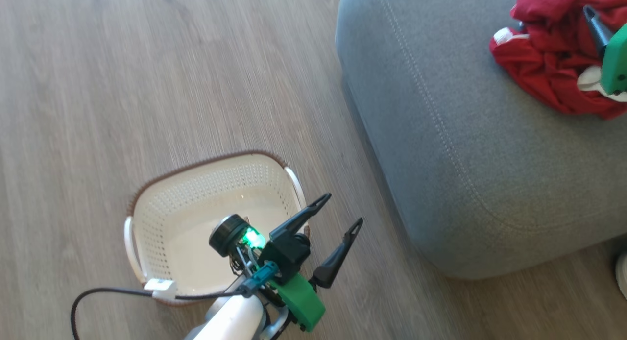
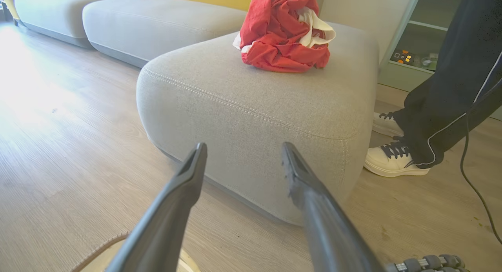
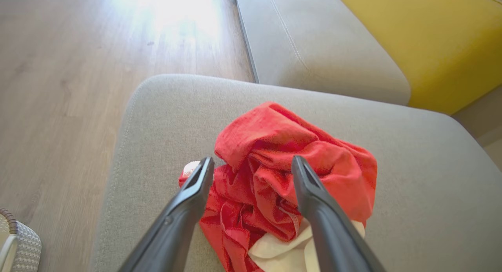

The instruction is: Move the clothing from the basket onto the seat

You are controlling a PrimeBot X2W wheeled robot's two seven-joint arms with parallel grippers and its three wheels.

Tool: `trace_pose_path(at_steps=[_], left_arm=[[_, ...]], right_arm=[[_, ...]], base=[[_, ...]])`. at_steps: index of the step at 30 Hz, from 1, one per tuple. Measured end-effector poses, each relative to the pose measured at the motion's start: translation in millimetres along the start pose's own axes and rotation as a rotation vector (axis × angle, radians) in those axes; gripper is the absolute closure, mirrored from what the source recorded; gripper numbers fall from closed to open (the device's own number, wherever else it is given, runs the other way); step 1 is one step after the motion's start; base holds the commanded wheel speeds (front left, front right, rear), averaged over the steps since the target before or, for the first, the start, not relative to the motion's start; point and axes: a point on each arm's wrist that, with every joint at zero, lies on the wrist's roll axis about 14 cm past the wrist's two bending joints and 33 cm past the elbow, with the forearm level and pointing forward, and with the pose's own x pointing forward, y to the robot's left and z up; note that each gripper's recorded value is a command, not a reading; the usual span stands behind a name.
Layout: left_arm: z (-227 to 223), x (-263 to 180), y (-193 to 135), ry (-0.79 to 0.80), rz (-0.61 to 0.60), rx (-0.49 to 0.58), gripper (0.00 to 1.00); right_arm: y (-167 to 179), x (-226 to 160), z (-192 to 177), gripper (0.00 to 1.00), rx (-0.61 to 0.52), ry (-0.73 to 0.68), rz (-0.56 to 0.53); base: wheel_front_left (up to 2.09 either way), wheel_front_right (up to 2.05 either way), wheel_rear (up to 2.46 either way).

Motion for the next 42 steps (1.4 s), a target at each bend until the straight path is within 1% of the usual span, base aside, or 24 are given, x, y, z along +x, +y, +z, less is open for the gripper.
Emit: trace_pose_path(at_steps=[4,8,10,13,15,19,20,22,25,28,30,32,35,38,40,42], left_arm=[[18.6,-3.3,3.6,-0.04,0.028,0.021,0.0],[35.8,-12.7,13.9,-0.082,0.092,0.018,0.0],[38.0,-19.8,17.4,-0.085,0.121,0.022,0.0],[47.4,-33.1,26.1,-0.107,0.183,0.031,0.0],[53.6,-38.4,31.3,-0.122,0.21,0.038,0.0],[63.2,-47.9,40.3,-0.145,0.255,0.053,0.0],[65.4,-51.3,44.1,-0.15,0.272,0.055,0.0],[68.9,-60.5,51.8,-0.164,0.316,0.044,0.0],[67.3,-82.3,69.8,-0.179,0.426,-0.016,0.0],[68.3,-101.2,84.3,-0.184,0.511,-0.01,0.0],[73.8,-113.4,95.1,-0.201,0.568,-0.002,0.0],[79.6,-127.2,106.1,-0.231,0.627,-0.024,0.0],[80.6,-150.3,118.8,-0.241,0.715,-0.022,0.0],[81.2,-174.0,129.6,-0.242,0.814,-0.001,0.0],[81.5,-185.8,131.6,-0.243,0.852,0.008,0.0],[79.5,-202.7,135.8,-0.249,0.92,-0.006,0.0]], right_arm=[[-5.2,-14.5,30.9,0.0,0.011,-0.134,0.012],[1.9,-32.0,77.1,0.0,0.111,-0.351,0.057],[9.2,-40.9,89.3,0.0,0.108,-0.426,0.086],[11.4,-55.8,99.1,0.0,0.092,-0.504,0.108],[12.6,-61.4,108.0,0.0,0.102,-0.543,0.118],[31.9,-84.6,149.3,0.0,0.111,-0.707,0.181],[36.4,-89.4,154.4,0.0,0.121,-0.738,0.191],[51.0,-94.4,150.8,0.0,0.138,-0.764,0.219],[78.4,-94.4,123.5,0.0,0.195,-0.739,0.263],[109.7,-97.2,103.2,0.0,0.218,-0.72,0.315],[128.2,-102.1,101.5,0.0,0.239,-0.733,0.348],[143.6,-107.8,104.1,0.0,0.258,-0.753,0.377],[161.2,-113.7,101.8,0.0,0.291,-0.763,0.406],[177.8,-115.8,86.6,0.0,0.317,-0.733,0.427],[189.6,-117.8,75.1,0.0,0.335,-0.708,0.44],[201.7,-120.2,63.1,0.0,0.343,-0.679,0.454]], base=[[0.0,0.0,0.0],[0.0,0.0,0.0],[0.0,0.0,0.0],[0.0,0.0,0.0],[0.0,0.0,0.0],[0.0,0.0,0.0],[0.0,0.0,0.0],[0.0,0.0,0.0],[0.0,0.0,0.0],[0.0,0.0,0.0],[0.0,0.0,0.0],[0.0,0.0,0.0],[0.0,0.0,0.0],[0.0,0.0,0.0],[0.0,0.0,0.0],[0.0,0.0,0.0]])
